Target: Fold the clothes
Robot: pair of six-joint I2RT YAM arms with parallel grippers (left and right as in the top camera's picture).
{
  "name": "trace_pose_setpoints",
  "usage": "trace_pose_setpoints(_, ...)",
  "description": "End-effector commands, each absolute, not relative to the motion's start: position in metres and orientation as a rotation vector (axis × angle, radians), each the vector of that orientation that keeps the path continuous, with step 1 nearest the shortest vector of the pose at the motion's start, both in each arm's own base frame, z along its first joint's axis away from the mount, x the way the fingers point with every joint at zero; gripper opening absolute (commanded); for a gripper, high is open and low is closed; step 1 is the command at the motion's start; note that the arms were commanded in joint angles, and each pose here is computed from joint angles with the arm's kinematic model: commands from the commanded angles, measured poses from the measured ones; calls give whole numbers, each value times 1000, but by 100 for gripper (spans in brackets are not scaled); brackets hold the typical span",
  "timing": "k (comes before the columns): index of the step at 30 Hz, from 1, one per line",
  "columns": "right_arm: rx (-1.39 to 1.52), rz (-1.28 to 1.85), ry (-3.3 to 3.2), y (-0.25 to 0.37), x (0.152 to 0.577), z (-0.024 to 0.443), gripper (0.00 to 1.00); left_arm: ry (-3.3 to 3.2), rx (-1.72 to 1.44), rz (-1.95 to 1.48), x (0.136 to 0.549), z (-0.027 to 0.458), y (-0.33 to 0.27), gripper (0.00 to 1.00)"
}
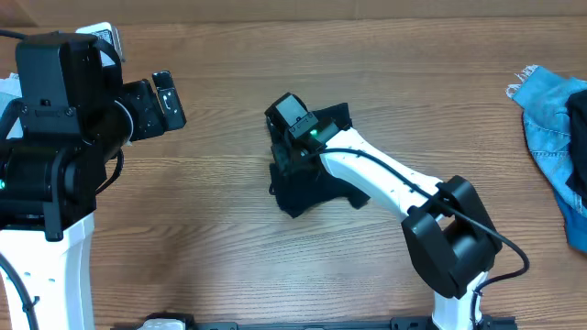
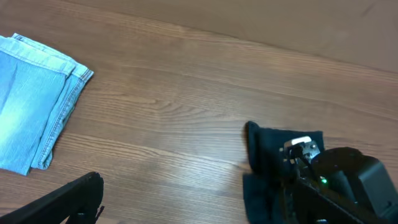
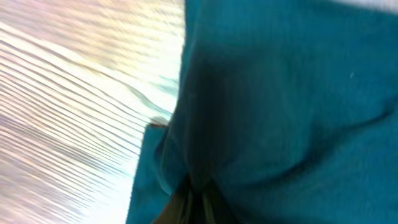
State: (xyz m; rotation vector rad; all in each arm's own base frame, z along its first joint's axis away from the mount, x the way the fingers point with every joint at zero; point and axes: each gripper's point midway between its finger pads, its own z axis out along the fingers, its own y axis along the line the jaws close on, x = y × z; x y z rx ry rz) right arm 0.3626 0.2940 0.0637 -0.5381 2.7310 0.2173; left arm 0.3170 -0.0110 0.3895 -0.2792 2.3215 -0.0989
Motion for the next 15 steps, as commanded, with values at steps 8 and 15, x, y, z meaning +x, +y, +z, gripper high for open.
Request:
trace_pose_setpoints(8,-573,408,2751,325,361,48,65,2315,-294,-84,318,391,-8,100)
trace_pose_setpoints(15,-452,357,2574,288,376,157,76,2315,-294,-84,318,391,-8,100)
